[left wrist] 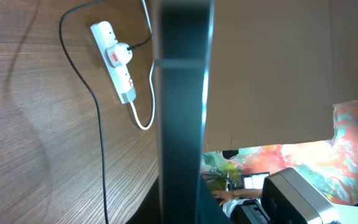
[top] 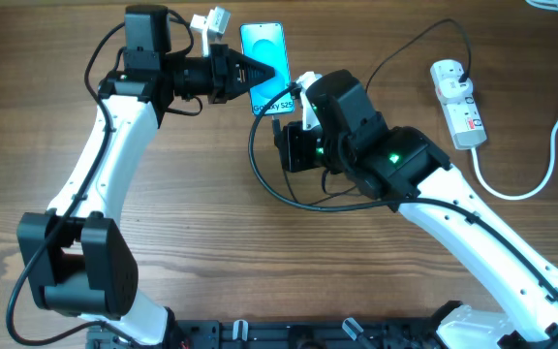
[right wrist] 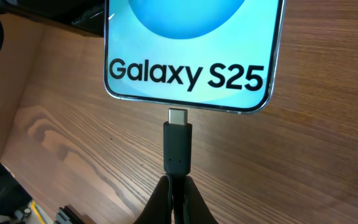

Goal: Plug charger to phone and switch on socket
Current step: 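Push the USB-C plug up into the phone port with the right gripper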

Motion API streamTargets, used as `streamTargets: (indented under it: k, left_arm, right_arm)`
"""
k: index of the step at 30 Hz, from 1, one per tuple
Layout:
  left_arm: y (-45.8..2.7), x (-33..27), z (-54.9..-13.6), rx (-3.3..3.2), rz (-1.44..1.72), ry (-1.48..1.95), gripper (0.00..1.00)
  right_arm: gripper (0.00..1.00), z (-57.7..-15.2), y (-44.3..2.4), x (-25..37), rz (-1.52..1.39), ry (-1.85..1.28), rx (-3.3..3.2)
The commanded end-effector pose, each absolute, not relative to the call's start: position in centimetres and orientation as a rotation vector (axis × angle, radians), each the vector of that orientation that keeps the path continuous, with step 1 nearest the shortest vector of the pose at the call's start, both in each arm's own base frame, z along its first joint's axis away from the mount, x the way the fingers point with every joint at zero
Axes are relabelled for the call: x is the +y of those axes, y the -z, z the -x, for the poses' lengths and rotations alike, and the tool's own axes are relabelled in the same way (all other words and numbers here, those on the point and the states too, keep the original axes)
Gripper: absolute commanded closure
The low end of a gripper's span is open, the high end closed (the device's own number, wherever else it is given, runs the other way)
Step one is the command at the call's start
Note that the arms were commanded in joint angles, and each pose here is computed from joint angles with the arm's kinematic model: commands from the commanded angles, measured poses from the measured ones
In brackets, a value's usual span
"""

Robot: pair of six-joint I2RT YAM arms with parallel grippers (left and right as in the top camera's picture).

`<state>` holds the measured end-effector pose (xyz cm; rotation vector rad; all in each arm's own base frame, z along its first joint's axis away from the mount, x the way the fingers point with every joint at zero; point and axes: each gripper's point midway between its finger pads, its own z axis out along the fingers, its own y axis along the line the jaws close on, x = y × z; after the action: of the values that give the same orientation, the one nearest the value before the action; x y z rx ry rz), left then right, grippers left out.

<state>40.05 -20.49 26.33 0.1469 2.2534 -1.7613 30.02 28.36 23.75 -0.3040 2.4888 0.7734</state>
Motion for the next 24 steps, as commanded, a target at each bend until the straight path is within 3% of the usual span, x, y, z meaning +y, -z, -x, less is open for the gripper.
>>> streamTargets:
  k: [1, 24]
  left_arm:
    - [-27.42, -20.79, -39.64, 2.227, -0.189, 1.782, 0.96]
    - [-27.02, -20.58, -40.16, 2.222, -0.199, 1.721, 0.96]
  right_arm:
    - [0.96, -30.02, -23.52, 28.88, 0.324, -0.785, 2.496]
    - [0.96, -29.90, -22.86, 29.27, 0.337, -0.800, 2.519]
